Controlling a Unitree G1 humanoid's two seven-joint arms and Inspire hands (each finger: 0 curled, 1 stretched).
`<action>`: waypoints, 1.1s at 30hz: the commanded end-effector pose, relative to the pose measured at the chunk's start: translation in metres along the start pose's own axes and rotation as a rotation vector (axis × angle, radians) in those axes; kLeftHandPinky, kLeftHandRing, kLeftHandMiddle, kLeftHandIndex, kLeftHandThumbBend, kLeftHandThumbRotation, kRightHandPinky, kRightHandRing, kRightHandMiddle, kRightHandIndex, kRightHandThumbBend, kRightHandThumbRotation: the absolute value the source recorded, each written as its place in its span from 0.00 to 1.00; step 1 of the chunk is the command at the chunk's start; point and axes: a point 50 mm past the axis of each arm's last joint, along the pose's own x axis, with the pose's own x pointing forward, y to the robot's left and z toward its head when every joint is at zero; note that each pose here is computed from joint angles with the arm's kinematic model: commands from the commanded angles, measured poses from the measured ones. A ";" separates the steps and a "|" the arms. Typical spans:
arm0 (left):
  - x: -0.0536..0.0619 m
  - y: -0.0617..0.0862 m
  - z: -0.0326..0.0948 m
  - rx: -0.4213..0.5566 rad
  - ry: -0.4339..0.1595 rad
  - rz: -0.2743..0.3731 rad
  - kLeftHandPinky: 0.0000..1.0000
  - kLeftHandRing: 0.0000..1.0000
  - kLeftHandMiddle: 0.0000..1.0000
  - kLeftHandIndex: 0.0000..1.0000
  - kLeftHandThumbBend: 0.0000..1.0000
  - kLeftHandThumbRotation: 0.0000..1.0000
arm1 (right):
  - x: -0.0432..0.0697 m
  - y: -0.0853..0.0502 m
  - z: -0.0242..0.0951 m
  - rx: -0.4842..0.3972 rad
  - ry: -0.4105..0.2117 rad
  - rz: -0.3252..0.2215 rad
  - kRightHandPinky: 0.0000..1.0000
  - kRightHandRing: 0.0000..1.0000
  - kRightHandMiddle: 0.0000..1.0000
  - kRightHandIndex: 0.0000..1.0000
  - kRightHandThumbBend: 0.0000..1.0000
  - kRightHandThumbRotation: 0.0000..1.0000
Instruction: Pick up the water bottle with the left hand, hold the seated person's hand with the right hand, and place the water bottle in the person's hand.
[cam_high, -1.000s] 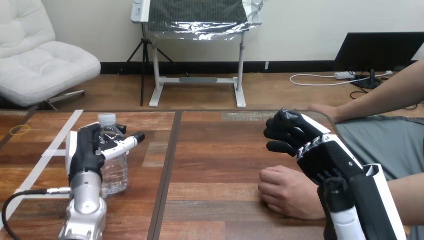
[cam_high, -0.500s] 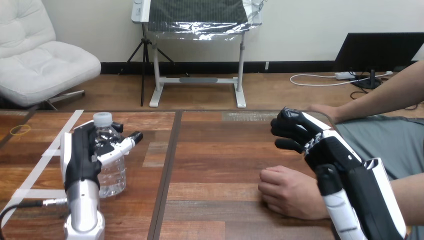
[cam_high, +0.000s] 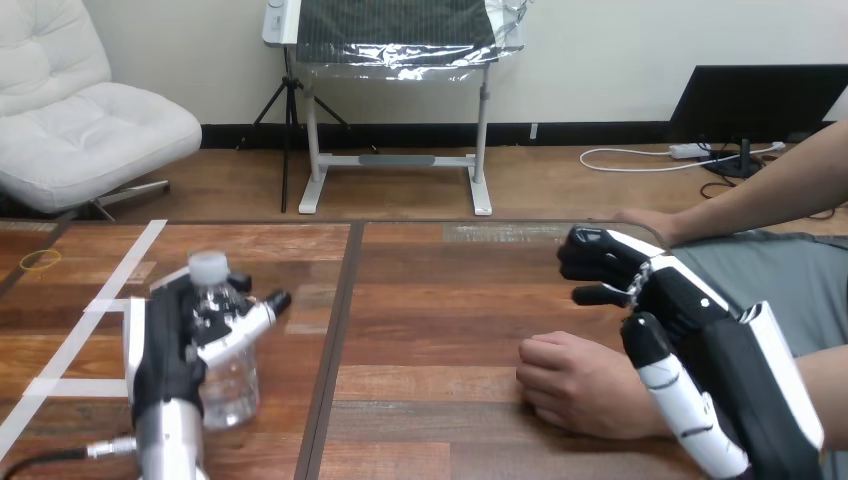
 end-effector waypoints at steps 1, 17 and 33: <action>-0.009 0.001 0.099 -0.192 -0.480 -0.017 0.27 0.32 0.39 0.41 0.65 0.00 | 0.041 -0.043 -0.003 -0.200 -0.063 -0.007 0.71 0.77 0.79 0.79 0.48 0.79; -0.034 0.012 0.116 -0.261 -0.576 -0.032 0.25 0.31 0.38 0.41 0.60 0.00 | 0.058 -0.084 -0.015 -0.379 0.055 0.077 0.71 0.78 0.80 0.80 0.62 0.73; -0.042 0.015 0.121 -0.272 -0.581 -0.036 0.23 0.30 0.36 0.41 0.61 0.00 | 0.071 -0.114 -0.017 -0.569 0.194 0.152 0.67 0.79 0.82 0.82 0.79 0.56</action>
